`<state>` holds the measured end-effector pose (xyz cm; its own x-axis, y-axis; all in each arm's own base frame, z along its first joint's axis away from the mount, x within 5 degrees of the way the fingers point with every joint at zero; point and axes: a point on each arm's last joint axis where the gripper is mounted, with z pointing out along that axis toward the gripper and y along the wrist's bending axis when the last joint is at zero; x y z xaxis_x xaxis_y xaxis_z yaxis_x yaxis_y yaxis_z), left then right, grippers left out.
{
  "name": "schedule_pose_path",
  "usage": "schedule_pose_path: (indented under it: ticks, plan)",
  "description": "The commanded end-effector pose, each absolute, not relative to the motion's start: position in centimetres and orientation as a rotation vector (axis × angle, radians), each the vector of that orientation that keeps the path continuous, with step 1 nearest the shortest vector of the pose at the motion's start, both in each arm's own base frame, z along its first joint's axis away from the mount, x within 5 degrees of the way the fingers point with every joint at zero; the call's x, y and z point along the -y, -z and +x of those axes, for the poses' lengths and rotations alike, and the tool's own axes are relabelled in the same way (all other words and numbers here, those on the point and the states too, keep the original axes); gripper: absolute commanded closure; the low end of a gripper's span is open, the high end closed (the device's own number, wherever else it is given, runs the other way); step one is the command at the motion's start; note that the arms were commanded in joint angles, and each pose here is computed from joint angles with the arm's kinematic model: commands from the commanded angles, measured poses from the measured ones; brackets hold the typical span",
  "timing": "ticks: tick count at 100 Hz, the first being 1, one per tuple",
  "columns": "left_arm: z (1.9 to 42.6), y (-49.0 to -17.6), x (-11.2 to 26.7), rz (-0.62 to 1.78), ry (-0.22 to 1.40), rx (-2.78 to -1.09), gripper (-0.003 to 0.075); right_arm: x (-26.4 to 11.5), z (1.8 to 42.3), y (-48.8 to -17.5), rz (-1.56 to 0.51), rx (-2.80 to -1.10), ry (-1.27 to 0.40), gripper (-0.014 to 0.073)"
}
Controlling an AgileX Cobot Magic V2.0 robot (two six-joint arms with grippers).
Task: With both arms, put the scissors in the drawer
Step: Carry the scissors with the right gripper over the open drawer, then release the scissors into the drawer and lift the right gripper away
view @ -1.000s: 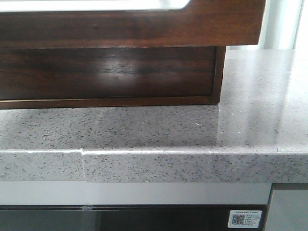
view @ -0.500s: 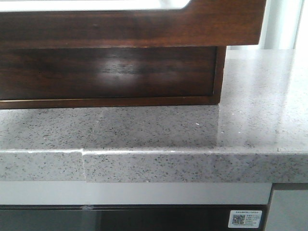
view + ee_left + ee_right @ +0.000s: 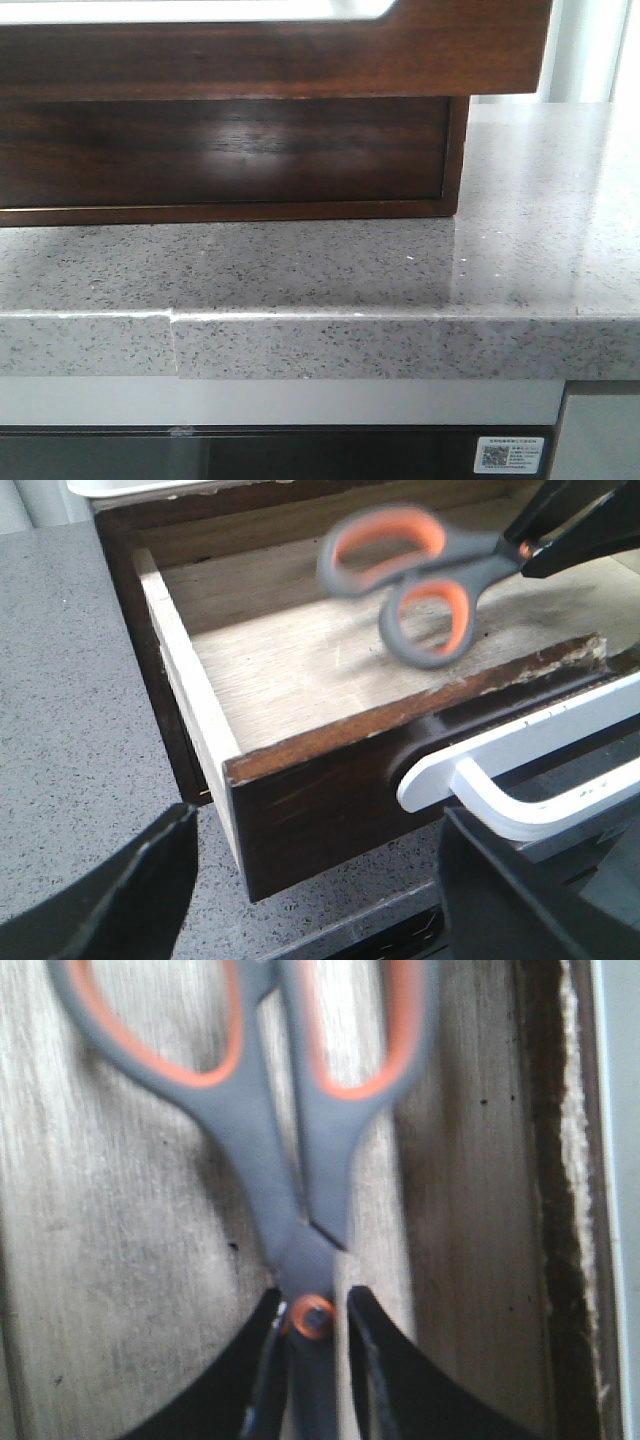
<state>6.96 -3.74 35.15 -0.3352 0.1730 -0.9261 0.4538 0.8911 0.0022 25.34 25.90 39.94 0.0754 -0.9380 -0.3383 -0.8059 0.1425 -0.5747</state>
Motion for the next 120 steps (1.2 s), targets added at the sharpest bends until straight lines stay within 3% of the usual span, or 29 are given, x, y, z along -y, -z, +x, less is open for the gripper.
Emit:
schedule_pose_path:
  ticks: [1,27,51,65,84,100,120]
  plan:
    - [7.1,-36.6,3.8,0.418,0.327,-1.834,0.0247,-25.0,24.8,-42.7,-1.599,-1.665,0.28,0.0393]
    - [7.1,-36.6,3.8,0.418,0.327,-1.834,0.0247,-22.7,23.4,-46.8,-1.432,-1.745,0.251,0.0394]
    - [7.1,-36.6,3.8,0.418,0.327,-1.834,0.0247,-17.4,19.5,-50.6,-1.158,-1.862,0.129,0.0394]
    - [7.1,-36.6,3.8,0.418,0.327,-1.834,0.0247,-13.2,18.2,-51.0,-0.914,-1.921,0.075,0.0394]
    - [7.1,-36.6,3.8,0.418,0.327,-1.834,0.0247,-6.7,16.6,-48.5,-0.511,-1.969,0.061,0.0394]
    - [7.1,-36.6,3.8,0.418,0.327,-1.834,0.0247,-2.6,14.4,-44.4,-0.225,-1.934,0.066,0.0394]
    - [7.1,-36.6,3.8,0.418,0.327,-1.834,0.0247,-1.4,12.2,-38.0,-0.1,-1.976,-0.005,0.0394]
